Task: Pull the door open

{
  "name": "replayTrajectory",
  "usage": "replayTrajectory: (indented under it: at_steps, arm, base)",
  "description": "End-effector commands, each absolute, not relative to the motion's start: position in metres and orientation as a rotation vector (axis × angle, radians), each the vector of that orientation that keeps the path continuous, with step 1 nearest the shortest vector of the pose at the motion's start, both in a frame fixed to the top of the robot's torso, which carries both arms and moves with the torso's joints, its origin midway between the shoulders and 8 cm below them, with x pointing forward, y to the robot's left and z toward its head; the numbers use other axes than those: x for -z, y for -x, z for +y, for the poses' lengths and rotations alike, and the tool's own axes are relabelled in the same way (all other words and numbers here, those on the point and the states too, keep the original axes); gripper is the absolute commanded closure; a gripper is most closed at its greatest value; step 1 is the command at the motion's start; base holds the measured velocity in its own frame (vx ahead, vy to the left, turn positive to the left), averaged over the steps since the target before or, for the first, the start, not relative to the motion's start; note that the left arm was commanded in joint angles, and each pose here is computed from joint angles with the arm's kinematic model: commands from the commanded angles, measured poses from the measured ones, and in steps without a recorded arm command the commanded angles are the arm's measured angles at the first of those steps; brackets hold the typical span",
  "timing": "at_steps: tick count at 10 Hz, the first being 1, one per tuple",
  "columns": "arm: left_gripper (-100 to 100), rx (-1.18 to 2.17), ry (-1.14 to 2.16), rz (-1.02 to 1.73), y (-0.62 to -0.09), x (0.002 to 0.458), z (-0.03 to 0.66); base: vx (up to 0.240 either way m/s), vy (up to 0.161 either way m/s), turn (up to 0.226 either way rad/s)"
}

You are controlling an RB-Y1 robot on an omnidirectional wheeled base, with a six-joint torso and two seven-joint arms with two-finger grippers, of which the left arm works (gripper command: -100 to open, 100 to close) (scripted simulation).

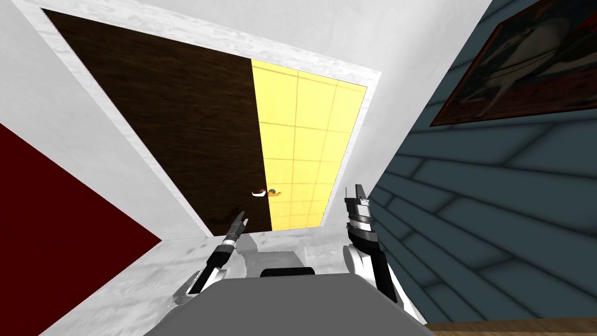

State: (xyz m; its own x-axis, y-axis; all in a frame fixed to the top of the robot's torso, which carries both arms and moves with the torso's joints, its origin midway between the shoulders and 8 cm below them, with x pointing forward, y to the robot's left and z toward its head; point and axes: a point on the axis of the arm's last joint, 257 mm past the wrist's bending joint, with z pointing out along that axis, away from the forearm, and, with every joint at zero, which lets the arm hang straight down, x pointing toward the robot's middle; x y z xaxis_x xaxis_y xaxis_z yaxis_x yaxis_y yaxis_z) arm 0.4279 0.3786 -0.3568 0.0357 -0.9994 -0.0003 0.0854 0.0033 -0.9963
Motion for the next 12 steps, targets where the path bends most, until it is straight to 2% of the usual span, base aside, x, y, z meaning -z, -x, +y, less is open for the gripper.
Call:
replayTrajectory:
  at_steps: [1,9,12]
  arm:
    - [-100,1.211,1.176,1.127,-0.425,0.364,0.385]
    - [-100,1.159,1.239,1.153,-0.412,0.390,0.409]
    - [-100,1.102,1.261,1.129,-0.402,0.392,0.434]
  base:
    - [0.111,0.003,0.004]
    - [0.117,-0.008,0.002]
    - [0.038,0.024,-0.038]
